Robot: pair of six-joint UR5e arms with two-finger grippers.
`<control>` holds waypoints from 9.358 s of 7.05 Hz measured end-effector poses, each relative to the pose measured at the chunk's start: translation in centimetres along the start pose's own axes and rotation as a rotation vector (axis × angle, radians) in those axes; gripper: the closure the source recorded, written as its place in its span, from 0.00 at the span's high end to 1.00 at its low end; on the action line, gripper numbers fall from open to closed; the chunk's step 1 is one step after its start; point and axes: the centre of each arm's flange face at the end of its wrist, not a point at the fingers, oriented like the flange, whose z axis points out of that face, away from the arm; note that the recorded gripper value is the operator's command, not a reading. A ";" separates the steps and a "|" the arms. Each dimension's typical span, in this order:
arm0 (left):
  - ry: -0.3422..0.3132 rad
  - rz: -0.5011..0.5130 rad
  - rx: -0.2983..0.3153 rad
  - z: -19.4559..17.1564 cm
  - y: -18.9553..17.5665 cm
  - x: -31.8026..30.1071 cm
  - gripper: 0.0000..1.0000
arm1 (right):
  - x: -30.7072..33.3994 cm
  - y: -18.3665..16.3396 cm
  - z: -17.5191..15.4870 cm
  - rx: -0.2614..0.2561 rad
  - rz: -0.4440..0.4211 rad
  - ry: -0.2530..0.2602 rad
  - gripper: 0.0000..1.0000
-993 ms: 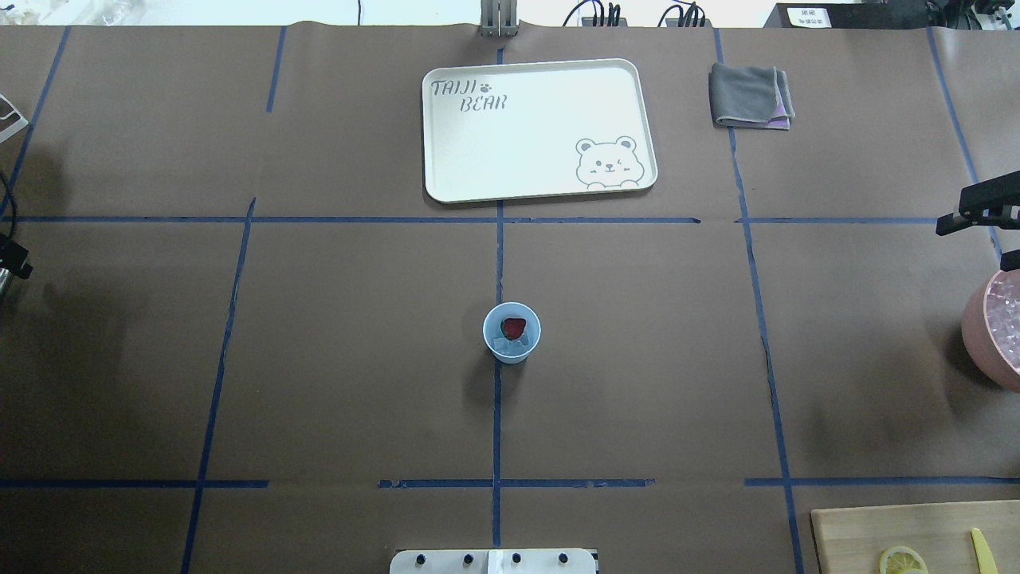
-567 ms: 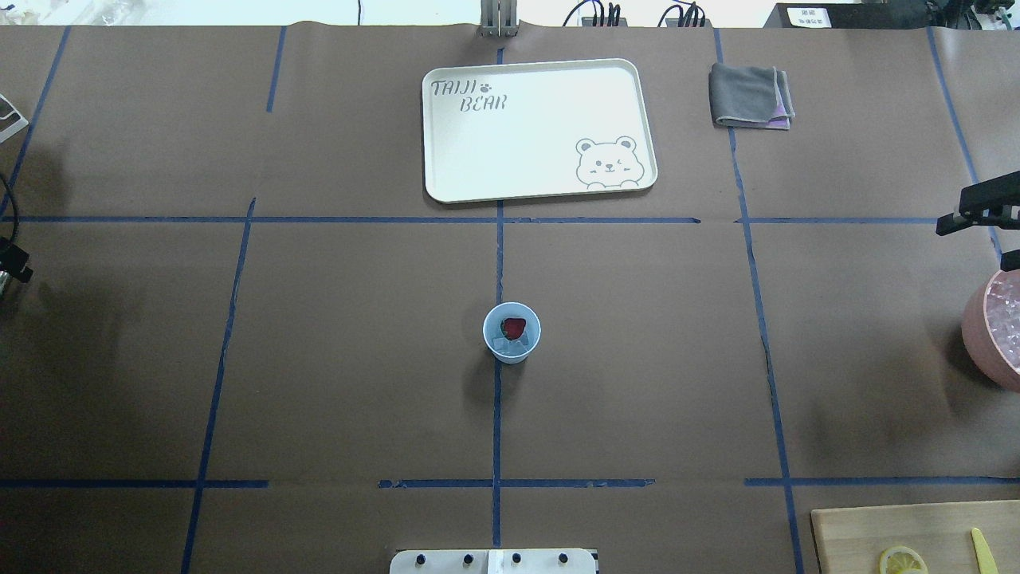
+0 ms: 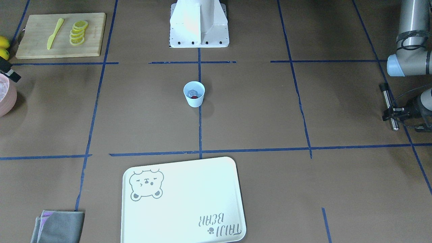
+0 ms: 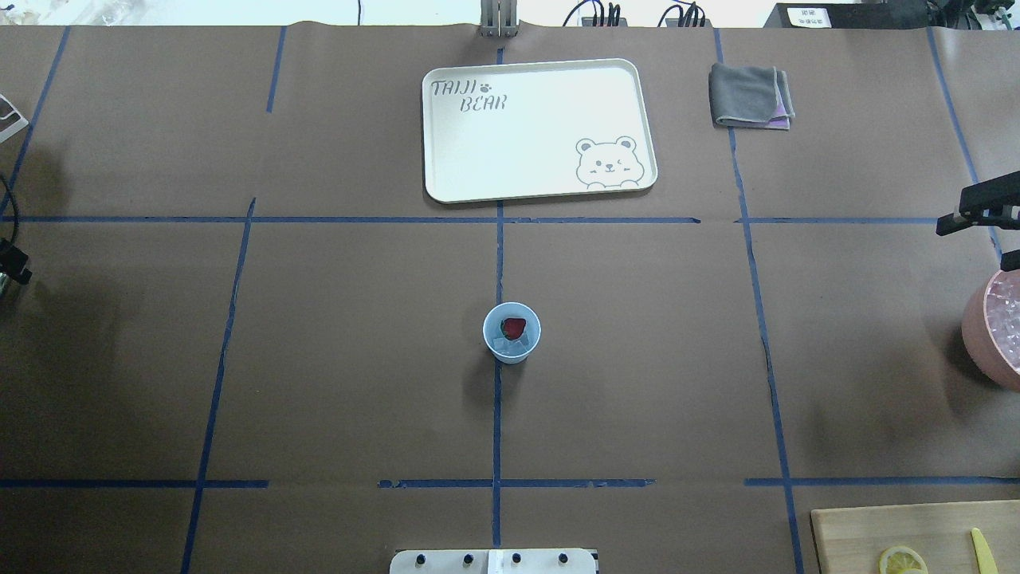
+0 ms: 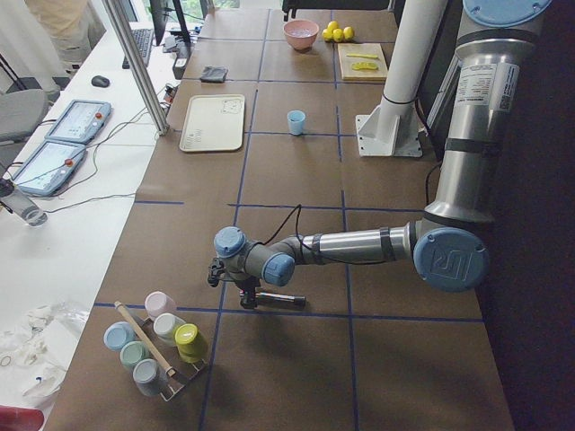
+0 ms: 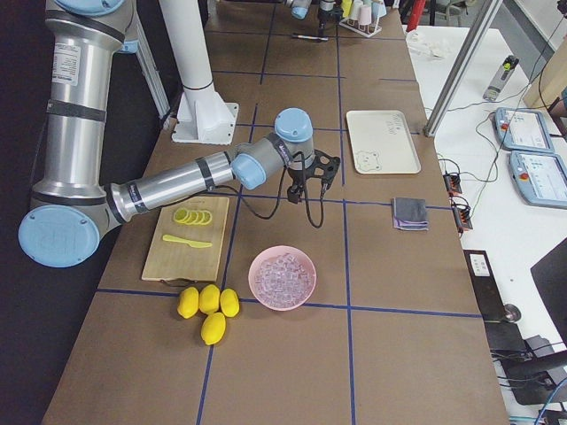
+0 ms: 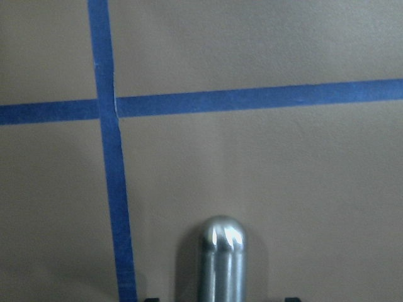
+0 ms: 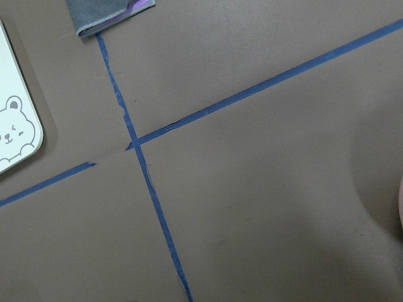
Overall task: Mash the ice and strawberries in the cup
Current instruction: 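Grasp the steel muddler upright with the left gripper, then carry the steel muddler with the left gripper and lower it into the cup, then press the muddler down into the cup with the left gripper, then lift the muddler out of the cup and withdraw the left gripper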
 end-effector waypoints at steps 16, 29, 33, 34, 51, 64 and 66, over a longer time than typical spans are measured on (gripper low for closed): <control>0.266 0.717 0.587 -21.7 4.6 51.7 0.00 | 0.5 1.0 -3.0 0.014 0.011 -0.040 1.00; 0.386 0.738 1.245 -16.0 16.2 69.6 0.00 | 0.2 0.7 -3.5 0.000 0.009 -0.062 1.00; 0.375 0.751 1.218 -13.8 16.9 70.1 0.00 | 0.5 0.5 -4.0 0.002 0.019 -0.069 1.00; 0.369 0.753 1.212 -13.3 16.8 70.1 0.00 | 0.5 0.5 -4.1 0.004 0.020 -0.069 1.00; 0.344 0.719 1.245 -16.7 17.1 69.8 0.00 | 1.3 0.4 -3.8 0.001 0.035 -0.061 1.00; -0.253 0.467 0.560 -17.2 1.2 30.8 0.01 | 2.7 0.0 -3.0 0.000 0.054 -0.038 1.00; -0.175 0.370 0.414 -16.0 2.0 24.5 0.01 | 2.8 0.0 -3.0 0.001 0.055 -0.037 1.00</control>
